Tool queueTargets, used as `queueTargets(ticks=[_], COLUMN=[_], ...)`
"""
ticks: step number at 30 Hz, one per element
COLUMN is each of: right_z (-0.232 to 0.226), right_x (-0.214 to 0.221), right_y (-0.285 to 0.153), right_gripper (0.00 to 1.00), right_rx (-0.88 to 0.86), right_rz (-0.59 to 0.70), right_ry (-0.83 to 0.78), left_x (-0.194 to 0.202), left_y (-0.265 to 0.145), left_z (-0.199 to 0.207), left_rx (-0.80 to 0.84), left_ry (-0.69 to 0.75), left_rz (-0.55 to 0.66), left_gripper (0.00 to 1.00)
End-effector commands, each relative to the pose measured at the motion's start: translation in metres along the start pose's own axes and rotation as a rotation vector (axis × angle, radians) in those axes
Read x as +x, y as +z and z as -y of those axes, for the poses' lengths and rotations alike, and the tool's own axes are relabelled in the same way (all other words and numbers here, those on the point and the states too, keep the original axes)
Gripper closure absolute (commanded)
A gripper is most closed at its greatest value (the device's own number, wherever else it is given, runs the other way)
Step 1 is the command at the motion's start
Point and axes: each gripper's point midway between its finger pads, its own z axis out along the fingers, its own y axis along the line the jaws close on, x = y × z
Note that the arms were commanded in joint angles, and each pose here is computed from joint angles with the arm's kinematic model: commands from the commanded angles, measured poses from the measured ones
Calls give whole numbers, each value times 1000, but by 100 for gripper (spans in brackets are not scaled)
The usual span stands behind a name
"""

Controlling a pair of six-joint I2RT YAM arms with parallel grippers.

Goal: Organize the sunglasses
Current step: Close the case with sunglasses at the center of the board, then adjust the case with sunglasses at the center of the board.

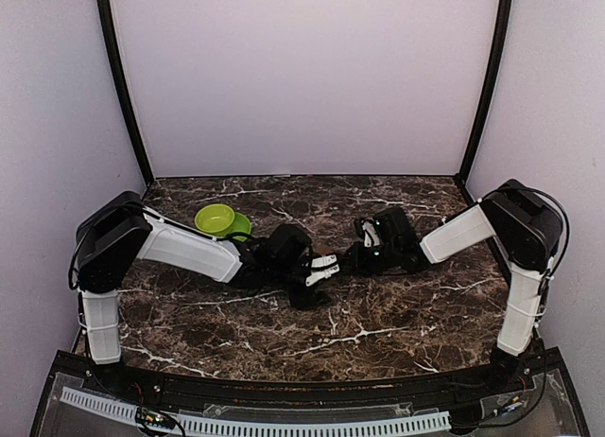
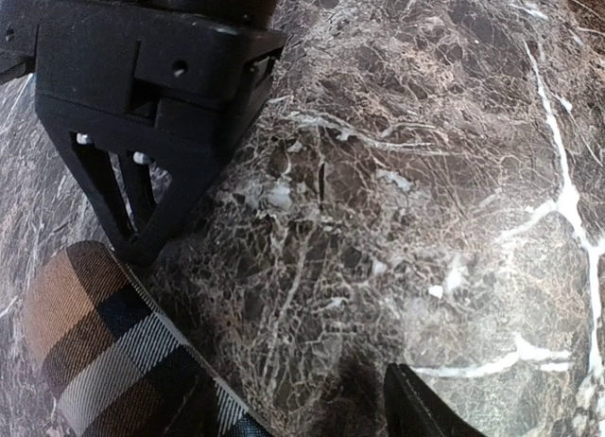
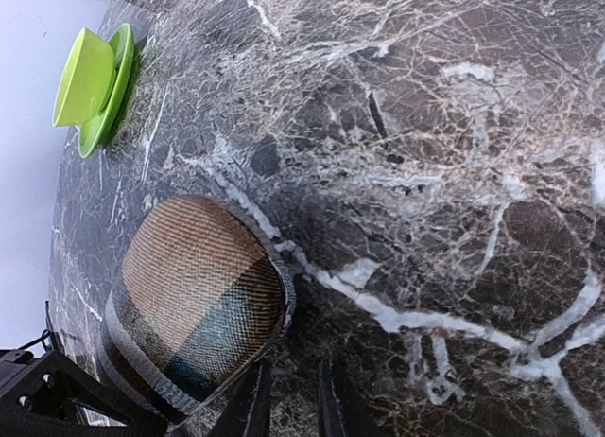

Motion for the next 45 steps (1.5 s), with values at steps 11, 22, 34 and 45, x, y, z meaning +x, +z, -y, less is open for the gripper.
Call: queueTargets(ticks=[11, 22, 34, 45], right_z=[9, -1, -12, 4], right_x=[-5, -10, -6, 19], right_y=[-49, -49, -11, 5], right_gripper=[64, 41, 49, 63], right_rx=[77, 38, -74, 53], right_rz=[41, 44, -25, -59], right_ry=[-81, -118, -81, -102], left_x=[-16, 16, 45, 59], left_y=[-49, -52, -43, -40], left_z=[-20, -49, -42, -44], left_rx=[-118, -233, -224, -243], left_ry=[-127, -252, -281, -288], left_rz=[55, -24, -80, -108], left_gripper=[32, 26, 27, 30])
